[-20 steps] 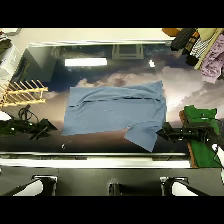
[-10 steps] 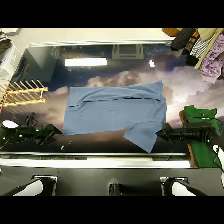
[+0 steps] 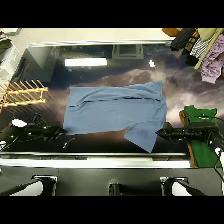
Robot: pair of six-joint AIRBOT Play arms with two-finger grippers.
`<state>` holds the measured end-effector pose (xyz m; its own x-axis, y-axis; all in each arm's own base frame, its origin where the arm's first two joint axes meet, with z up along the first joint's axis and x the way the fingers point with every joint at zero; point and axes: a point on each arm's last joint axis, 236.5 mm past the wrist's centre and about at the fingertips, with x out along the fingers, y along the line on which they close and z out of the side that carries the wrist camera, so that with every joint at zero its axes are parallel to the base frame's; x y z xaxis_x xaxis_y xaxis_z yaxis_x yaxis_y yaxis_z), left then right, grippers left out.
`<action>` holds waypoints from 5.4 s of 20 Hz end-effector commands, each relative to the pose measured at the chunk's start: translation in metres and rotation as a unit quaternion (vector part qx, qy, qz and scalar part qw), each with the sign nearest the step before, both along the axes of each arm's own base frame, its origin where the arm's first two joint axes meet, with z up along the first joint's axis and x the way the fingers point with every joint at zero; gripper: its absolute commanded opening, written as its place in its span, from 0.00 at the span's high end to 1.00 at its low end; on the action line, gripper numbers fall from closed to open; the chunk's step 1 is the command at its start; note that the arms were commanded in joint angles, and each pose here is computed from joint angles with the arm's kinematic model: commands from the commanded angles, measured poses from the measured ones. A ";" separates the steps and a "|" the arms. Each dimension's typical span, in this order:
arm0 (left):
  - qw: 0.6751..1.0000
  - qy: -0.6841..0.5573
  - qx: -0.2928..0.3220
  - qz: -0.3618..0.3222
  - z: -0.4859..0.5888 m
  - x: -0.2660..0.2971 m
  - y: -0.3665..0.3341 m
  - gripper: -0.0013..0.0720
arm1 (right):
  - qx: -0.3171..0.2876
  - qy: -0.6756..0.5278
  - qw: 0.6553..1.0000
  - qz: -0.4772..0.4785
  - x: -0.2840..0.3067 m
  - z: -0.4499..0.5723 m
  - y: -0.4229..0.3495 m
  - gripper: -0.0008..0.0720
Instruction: Fold the clothes and pants, and hang the long-sleeved shirts on hangers.
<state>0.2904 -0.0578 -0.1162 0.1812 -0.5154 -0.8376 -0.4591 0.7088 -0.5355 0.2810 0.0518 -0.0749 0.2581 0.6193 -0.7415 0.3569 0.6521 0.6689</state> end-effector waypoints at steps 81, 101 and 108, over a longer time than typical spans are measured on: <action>0.988 -0.108 -0.016 -0.114 0.091 0.221 -0.232 0.96 | -0.029 -0.119 0.991 0.056 0.177 0.178 -0.003 0.95; 0.956 -0.070 -0.240 -0.156 0.094 0.136 -0.428 0.96 | -0.092 -0.192 0.967 0.138 0.166 0.256 0.027 0.95; 0.962 -0.211 -0.127 -0.116 0.234 0.222 -0.201 0.96 | -0.068 -0.173 0.947 0.261 0.157 0.207 0.166 0.95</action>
